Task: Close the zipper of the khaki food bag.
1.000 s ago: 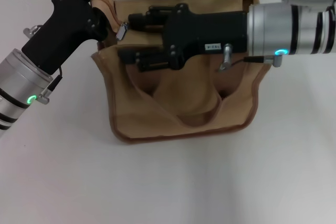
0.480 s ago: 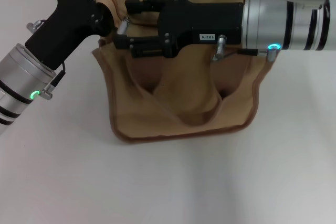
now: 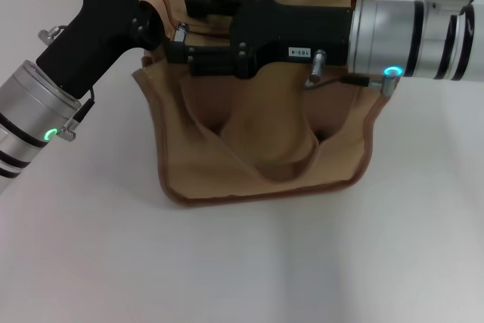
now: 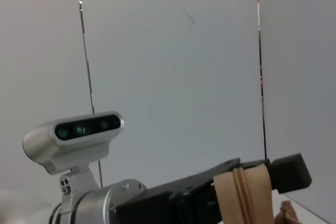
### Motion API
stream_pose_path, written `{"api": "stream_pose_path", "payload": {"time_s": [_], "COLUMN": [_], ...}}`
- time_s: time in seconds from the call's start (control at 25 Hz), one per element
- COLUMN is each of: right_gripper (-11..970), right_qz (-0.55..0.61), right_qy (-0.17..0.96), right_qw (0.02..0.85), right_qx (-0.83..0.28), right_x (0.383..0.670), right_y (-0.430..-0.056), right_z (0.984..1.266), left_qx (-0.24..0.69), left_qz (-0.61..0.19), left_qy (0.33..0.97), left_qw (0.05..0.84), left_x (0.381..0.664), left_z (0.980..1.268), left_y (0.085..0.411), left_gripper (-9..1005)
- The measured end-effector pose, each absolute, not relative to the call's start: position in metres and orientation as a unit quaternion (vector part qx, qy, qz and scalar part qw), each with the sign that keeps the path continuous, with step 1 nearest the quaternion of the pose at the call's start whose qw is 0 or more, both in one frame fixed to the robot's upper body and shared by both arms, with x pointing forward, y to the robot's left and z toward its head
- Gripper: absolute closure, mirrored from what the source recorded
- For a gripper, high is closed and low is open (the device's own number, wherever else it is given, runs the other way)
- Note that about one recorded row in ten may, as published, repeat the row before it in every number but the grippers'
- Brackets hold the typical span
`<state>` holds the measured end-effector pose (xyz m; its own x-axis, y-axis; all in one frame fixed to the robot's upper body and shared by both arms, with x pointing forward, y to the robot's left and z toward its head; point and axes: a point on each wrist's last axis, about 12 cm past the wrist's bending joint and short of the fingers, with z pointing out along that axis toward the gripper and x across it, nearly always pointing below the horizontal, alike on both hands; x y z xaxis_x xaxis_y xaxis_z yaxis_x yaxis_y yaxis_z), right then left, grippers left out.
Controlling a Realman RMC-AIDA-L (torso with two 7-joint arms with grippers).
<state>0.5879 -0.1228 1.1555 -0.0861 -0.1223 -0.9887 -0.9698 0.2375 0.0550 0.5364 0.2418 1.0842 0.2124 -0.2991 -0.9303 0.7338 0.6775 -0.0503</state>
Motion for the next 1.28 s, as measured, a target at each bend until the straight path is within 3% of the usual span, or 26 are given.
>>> {"api": "stream_pose_path", "payload": {"time_s": [0.48, 1.28], "right_gripper": [184, 184], "right_qz": [0.405, 0.396], "right_qy": [0.607, 0.61], "right_qw": [0.501, 0.518], "right_qx": [-0.465, -0.45], "right_x": [0.586, 0.588], "right_y": [-0.107, -0.118], "right_z": [1.152, 1.152], "left_qx": [0.201, 0.193], "left_qz": [-0.342, -0.339], "left_qy": [0.525, 0.521], "left_qw": [0.753, 0.759], "left_x": [0.537, 0.538], "left_z": [1.084, 1.086], "left_y": [0.242, 0.244], "left_gripper": [993, 993]}}
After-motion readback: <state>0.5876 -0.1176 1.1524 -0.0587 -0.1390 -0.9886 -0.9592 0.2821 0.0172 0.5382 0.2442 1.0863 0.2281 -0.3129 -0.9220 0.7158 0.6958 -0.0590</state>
